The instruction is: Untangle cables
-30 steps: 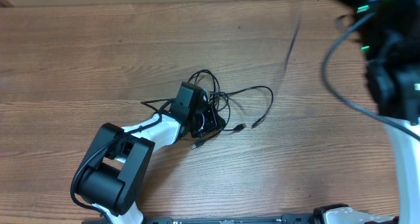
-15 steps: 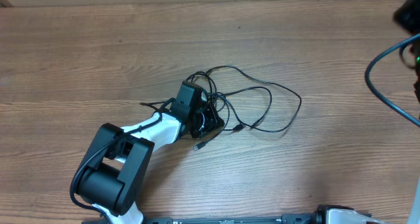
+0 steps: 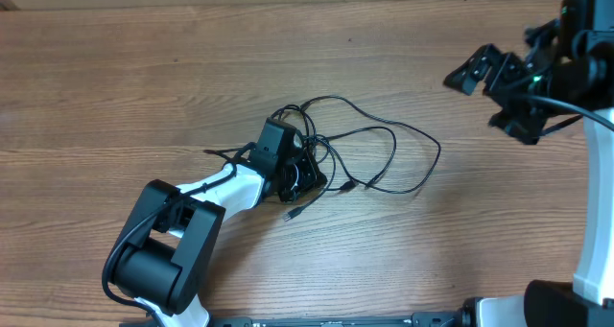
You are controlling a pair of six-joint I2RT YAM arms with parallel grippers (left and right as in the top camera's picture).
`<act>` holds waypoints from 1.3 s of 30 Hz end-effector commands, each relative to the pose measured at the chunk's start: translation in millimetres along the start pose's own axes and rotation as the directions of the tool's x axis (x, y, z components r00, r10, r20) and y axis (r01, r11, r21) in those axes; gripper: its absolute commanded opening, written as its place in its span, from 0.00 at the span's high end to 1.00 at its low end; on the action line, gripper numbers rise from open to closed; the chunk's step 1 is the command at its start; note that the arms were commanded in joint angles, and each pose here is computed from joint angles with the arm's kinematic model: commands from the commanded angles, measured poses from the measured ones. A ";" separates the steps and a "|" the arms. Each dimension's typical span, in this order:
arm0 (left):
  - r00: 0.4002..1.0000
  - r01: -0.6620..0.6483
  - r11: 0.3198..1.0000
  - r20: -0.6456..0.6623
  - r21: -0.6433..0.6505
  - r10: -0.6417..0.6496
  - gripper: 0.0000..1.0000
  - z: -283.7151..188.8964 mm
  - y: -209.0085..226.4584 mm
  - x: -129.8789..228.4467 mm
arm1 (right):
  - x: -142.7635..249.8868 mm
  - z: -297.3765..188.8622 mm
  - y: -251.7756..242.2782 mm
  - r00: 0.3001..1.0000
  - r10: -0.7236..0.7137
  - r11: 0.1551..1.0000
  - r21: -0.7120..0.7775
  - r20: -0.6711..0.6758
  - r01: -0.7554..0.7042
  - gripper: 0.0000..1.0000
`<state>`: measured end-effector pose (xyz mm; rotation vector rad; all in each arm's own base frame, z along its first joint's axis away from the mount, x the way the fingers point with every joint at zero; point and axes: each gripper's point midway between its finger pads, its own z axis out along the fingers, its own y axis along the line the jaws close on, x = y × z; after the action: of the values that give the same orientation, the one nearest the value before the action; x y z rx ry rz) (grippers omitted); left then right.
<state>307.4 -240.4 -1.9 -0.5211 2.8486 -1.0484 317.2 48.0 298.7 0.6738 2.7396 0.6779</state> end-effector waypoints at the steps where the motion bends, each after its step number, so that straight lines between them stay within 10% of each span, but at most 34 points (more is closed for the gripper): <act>1: 0.997 0.055 0.989 0.055 -0.139 -0.048 0.96 7.4 44.7 -4.9 | 25.3 38.5 -5.0 0.985 0.067 0.998 0.004 -0.159 -0.068 0.01; 10: 0.997 0.015 0.990 0.080 -0.137 -0.004 0.96 7.3 42.5 -11.5 | 102.1 183.5 -34.9 0.908 0.301 0.949 0.181 -0.292 -0.257 0.05; 22: 0.999 -0.022 0.997 0.044 -0.078 0.025 0.96 12.2 26.5 -2.7 | 124.3 261.0 -79.3 0.849 0.529 0.815 0.285 -0.007 -0.505 0.17; 28: 0.999 -0.024 0.998 0.025 -0.059 0.026 0.96 12.6 23.0 0.5 | 117.9 266.9 -72.0 0.823 0.568 0.797 0.243 0.013 -0.553 0.51; 31: 1.000 -0.030 0.999 0.007 -0.033 0.030 0.96 12.8 17.9 3.0 | 118.7 266.6 -73.2 0.827 0.562 0.799 0.249 0.015 -0.548 0.94; 39: 0.995 -0.084 0.996 -0.053 0.032 0.086 0.96 9.0 9.5 10.4 | 110.6 262.5 -73.2 0.929 0.369 0.900 0.249 0.002 -0.358 0.96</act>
<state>313.2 -245.0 0.4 -0.4530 2.8040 -1.0791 276.8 147.2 20.3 1.4871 2.7321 0.4601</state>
